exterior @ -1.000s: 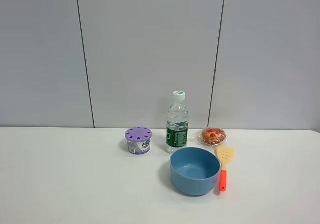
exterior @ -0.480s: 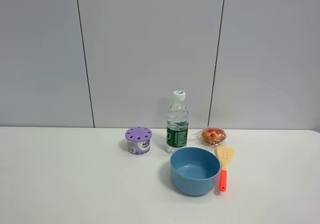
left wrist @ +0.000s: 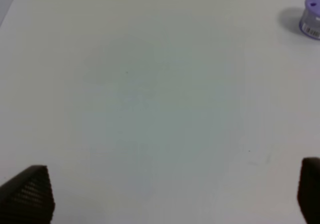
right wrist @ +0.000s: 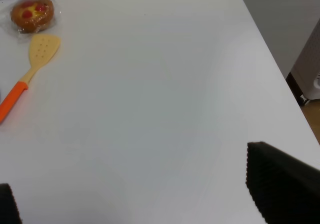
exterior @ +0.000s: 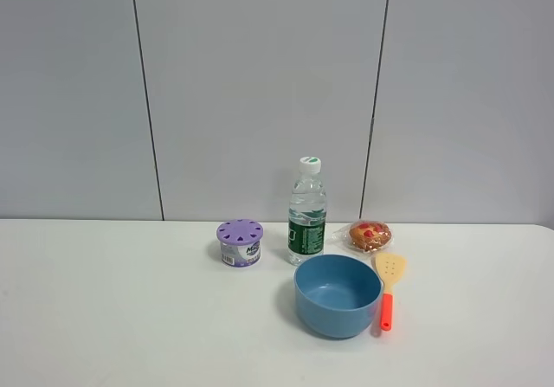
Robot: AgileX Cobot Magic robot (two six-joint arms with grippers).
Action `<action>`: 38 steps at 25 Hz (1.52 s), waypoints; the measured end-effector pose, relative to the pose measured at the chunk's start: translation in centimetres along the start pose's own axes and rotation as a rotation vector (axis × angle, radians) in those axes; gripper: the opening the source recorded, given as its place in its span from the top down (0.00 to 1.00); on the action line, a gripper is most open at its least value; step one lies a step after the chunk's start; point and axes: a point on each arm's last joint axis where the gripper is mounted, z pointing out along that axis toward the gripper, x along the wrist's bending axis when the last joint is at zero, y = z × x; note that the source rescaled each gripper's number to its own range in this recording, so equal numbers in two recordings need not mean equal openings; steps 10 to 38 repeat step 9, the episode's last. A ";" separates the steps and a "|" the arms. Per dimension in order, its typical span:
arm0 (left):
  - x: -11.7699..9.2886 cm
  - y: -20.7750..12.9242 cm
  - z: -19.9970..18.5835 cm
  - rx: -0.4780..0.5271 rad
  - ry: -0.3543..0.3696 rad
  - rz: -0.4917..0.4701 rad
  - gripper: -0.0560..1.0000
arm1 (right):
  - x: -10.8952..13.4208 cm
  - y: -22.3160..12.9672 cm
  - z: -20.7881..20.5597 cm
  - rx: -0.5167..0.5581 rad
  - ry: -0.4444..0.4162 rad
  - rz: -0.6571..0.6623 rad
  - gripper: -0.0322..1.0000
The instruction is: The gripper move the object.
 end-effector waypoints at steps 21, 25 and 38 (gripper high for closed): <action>0.0 0.0 0.0 0.000 0.000 0.000 0.00 | 0.0 0.0 0.0 0.000 0.000 0.000 0.07; 0.0 0.0 0.0 0.000 0.000 0.000 0.00 | 0.0 0.0 0.0 0.000 0.000 0.000 0.07; 0.0 0.0 0.0 0.000 0.000 0.000 0.00 | 0.0 0.0 0.0 0.000 0.000 0.000 0.07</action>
